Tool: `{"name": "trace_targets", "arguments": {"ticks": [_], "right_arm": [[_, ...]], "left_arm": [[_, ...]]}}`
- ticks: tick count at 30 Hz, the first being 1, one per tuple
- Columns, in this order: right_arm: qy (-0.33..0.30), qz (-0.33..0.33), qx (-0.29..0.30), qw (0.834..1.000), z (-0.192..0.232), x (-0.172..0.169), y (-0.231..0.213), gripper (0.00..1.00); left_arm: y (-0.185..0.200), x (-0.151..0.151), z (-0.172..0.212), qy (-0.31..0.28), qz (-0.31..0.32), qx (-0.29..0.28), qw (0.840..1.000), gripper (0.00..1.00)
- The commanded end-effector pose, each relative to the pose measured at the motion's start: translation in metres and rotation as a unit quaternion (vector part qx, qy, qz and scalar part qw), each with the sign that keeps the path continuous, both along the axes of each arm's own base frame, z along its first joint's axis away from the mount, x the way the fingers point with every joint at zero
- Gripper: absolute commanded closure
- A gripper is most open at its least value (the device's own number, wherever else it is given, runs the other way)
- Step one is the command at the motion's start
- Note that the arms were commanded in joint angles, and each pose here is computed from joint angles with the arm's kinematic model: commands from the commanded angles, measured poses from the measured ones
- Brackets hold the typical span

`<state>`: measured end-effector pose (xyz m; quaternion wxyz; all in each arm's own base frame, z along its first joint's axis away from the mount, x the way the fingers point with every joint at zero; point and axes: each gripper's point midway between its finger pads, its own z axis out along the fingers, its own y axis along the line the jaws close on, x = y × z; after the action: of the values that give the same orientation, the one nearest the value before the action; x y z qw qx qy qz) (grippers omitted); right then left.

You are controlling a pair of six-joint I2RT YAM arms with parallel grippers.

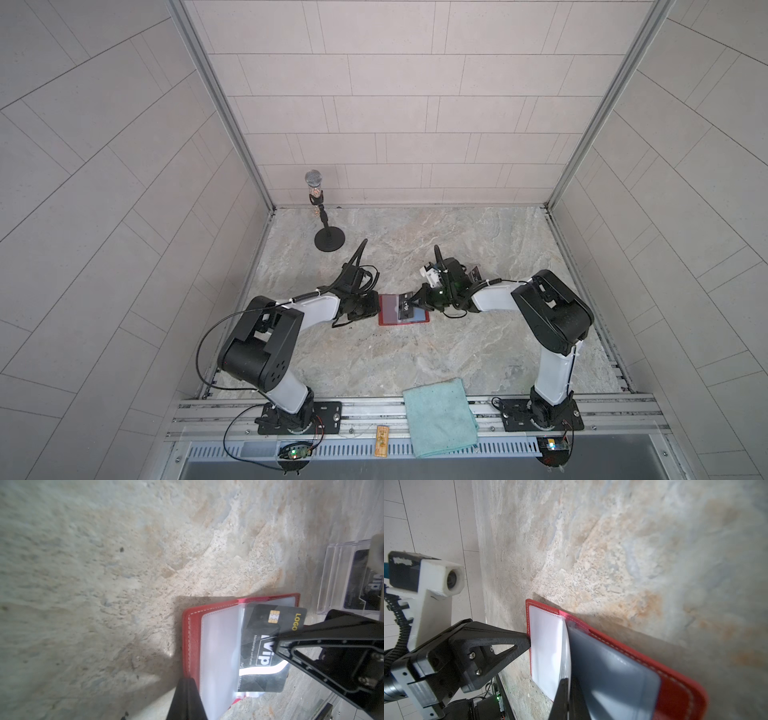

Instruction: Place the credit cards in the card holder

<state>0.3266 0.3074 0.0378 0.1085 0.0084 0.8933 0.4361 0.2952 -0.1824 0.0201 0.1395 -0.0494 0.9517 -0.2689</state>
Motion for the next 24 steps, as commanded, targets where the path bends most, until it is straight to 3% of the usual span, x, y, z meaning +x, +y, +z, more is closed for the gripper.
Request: {"name": "trace_targets", "arguments": {"ticks": [1, 24], "right_arm": [[0.034, 0.011, -0.031, 0.999, -0.021, -0.014, -0.006, 1.00], [0.033, 0.002, -0.012, 0.999, -0.027, -0.008, 0.008, 1.00]], "left_arm": [[0.008, -0.009, -0.006, 0.009, -0.002, 0.019, 1.000, 1.00], [0.004, -0.012, -0.009, 0.012, -0.011, 0.019, 1.000, 1.00]]}}
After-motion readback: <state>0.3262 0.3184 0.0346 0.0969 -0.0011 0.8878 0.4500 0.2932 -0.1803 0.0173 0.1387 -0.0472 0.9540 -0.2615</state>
